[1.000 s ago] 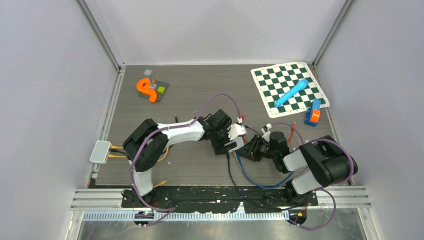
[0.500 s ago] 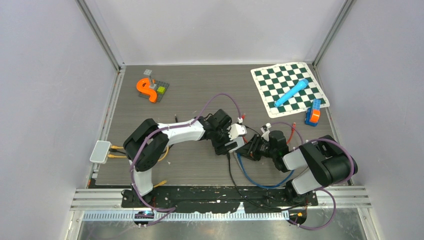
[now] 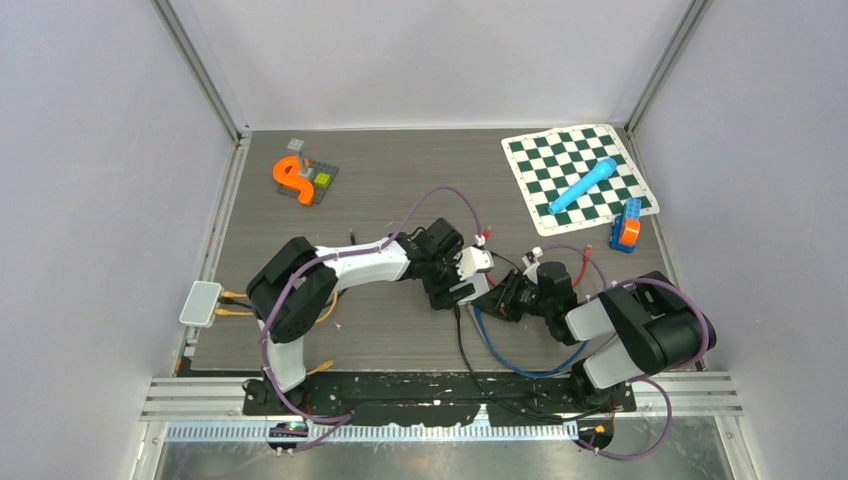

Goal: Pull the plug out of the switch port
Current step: Pull the connector from the switch port.

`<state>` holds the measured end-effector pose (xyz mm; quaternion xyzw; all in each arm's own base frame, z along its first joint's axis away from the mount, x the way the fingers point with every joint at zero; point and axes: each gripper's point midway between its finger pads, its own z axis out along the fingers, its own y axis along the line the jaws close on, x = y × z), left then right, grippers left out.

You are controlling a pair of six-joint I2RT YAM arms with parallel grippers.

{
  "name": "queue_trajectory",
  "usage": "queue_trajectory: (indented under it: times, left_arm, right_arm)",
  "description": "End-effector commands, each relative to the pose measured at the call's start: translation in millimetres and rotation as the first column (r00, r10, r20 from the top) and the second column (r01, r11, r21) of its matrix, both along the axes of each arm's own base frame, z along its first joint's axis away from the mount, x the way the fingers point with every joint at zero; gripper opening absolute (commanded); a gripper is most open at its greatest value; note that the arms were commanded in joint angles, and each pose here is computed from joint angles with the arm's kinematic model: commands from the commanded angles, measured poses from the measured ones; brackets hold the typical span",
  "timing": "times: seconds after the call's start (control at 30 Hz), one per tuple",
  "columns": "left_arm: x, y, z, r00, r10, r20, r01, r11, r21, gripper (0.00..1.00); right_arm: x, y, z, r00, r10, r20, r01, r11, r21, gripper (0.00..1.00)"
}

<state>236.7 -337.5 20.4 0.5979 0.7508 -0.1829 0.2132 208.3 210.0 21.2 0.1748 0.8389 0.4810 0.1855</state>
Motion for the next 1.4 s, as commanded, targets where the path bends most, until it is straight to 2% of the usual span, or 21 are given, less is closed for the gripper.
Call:
queue_trajectory:
  times: [0.0, 0.27, 0.9, 0.97, 1.0, 1.13, 1.2, 1.37]
  left_arm:
    - [-19, -10, 7, 0.996, -0.044, -0.075, 0.041, 0.998, -0.048, 0.53]
    - [-17, -8, 12, 0.998, -0.037, -0.054, 0.034, 0.998, -0.053, 0.52]
    - [-17, -15, 17, 0.997, -0.041, -0.071, 0.035, 0.996, -0.083, 0.51]
    - [-19, -16, 17, 0.995, -0.047, -0.083, 0.040, 0.996, -0.085, 0.50]
    - [-20, -16, 16, 0.995, -0.051, -0.091, 0.043, 0.996, -0.084, 0.50]
    - [-24, -13, 11, 0.992, -0.053, -0.113, 0.046, 0.997, -0.067, 0.50]
    - [-25, -12, 9, 0.992, -0.056, -0.116, 0.049, 0.997, -0.063, 0.50]
    - [-26, -10, 7, 0.991, -0.055, -0.119, 0.048, 0.997, -0.056, 0.50]
  right_arm:
    - [13, -1, 7, 0.998, -0.038, 0.048, 0.039, 0.999, -0.004, 0.19]
    - [10, -2, 5, 0.998, -0.028, 0.052, 0.029, 1.000, -0.012, 0.06]
    - [-5, -5, -5, 0.998, 0.039, 0.051, -0.036, 0.998, -0.060, 0.05]
    - [-2, -5, -6, 0.999, 0.027, 0.044, -0.024, 0.998, -0.060, 0.11]
    - [-1, -5, -7, 0.999, 0.021, 0.040, -0.018, 0.998, -0.061, 0.18]
    - [8, -5, -5, 0.999, -0.019, 0.048, 0.021, 0.999, -0.045, 0.35]
    - [10, -3, -3, 0.999, -0.024, 0.048, 0.026, 0.999, -0.031, 0.38]
    - [11, -4, -4, 0.998, -0.025, 0.049, 0.027, 0.999, -0.036, 0.38]
